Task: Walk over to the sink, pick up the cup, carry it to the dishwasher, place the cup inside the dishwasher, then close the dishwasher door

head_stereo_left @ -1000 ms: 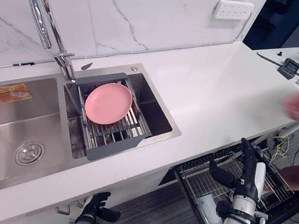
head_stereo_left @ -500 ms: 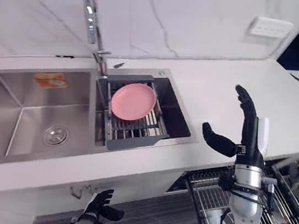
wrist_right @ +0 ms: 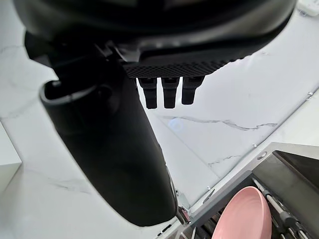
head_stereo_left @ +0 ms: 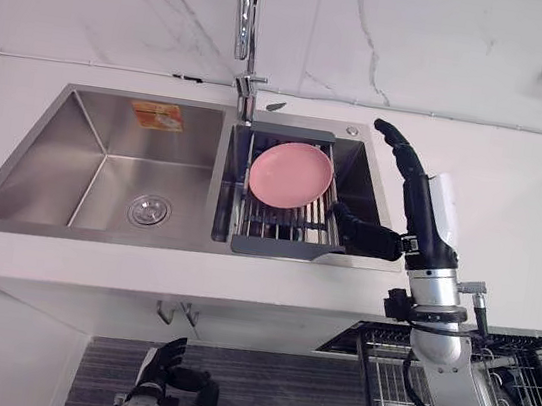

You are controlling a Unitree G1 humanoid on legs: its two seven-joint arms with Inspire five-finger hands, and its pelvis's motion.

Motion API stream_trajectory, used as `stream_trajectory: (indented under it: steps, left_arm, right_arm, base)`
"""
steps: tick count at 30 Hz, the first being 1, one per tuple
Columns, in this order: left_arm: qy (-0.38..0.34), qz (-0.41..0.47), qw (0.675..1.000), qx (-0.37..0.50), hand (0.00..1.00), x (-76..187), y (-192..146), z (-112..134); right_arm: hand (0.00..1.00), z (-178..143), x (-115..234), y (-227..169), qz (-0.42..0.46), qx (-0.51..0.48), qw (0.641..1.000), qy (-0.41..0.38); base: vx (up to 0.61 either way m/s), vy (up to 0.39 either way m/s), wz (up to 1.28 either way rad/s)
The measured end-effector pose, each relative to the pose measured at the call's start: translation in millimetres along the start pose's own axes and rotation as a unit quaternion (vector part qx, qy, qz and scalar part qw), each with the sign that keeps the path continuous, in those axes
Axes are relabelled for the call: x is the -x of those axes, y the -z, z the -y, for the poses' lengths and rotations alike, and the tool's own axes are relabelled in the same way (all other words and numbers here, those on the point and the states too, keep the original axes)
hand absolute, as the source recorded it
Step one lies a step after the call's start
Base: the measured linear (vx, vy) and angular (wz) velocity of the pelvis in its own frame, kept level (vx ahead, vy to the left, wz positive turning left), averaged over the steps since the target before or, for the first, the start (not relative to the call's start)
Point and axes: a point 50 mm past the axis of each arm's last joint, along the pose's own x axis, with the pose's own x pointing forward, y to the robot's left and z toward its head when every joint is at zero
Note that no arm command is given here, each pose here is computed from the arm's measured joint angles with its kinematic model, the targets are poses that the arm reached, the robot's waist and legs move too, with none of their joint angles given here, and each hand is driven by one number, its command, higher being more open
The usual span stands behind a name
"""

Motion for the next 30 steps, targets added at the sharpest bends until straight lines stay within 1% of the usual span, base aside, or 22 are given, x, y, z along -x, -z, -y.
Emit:
stream_trajectory:
  steps: [7, 9, 12, 16, 21, 25, 30]
  left_arm:
    - [-0.007, 0.003, 1.000, -0.018, 0.90, -1, -2, -10]
    - [-0.003, -0.005, 1.000, -0.016, 0.90, -1, 1, -7]
    - [-0.009, -0.001, 1.000, -0.020, 0.90, -1, 1, -15]
    - [-0.004, 0.000, 1.000, -0.004, 0.90, 1, 2, -5]
    - [-0.012, -0.010, 1.000, 0.006, 0.90, 2, 6, -6]
    - [-0.009, -0.010, 1.000, 0.005, 0.90, 1, 5, -5]
    - [-0.004, -0.007, 1.000, -0.002, 0.90, 1, 5, -4]
  right_arm:
    - [0.90, -15, 3, 24, -0.057, 0.050, 0.996, -0.042]
    - [0.90, -13, 3, 25, -0.054, 0.067, 0.995, -0.047]
    - [0.90, -6, 2, 25, -0.040, 0.096, 0.993, -0.055]
    - [0.90, -3, 0, 24, -0.029, 0.115, 0.991, -0.062]
    - [0.90, 7, 2, 31, -0.033, 0.145, 0.986, -0.074]
    - [0.90, 6, 2, 32, -0.032, 0.145, 0.986, -0.082]
    - [0.90, 3, 7, 43, -0.054, 0.146, 0.983, -0.097]
  base:
    - [0.11, 0.058, -0.03]
    - [0.16, -0.025, 0.52]
    - [0.11, -0.082, 0.55]
    - [0.13, -0.128, 0.22]
    - [0.10, -0.072, 0.23]
    - [0.02, 0.009, 0.11]
    - [-0.03, 0.019, 0.04]
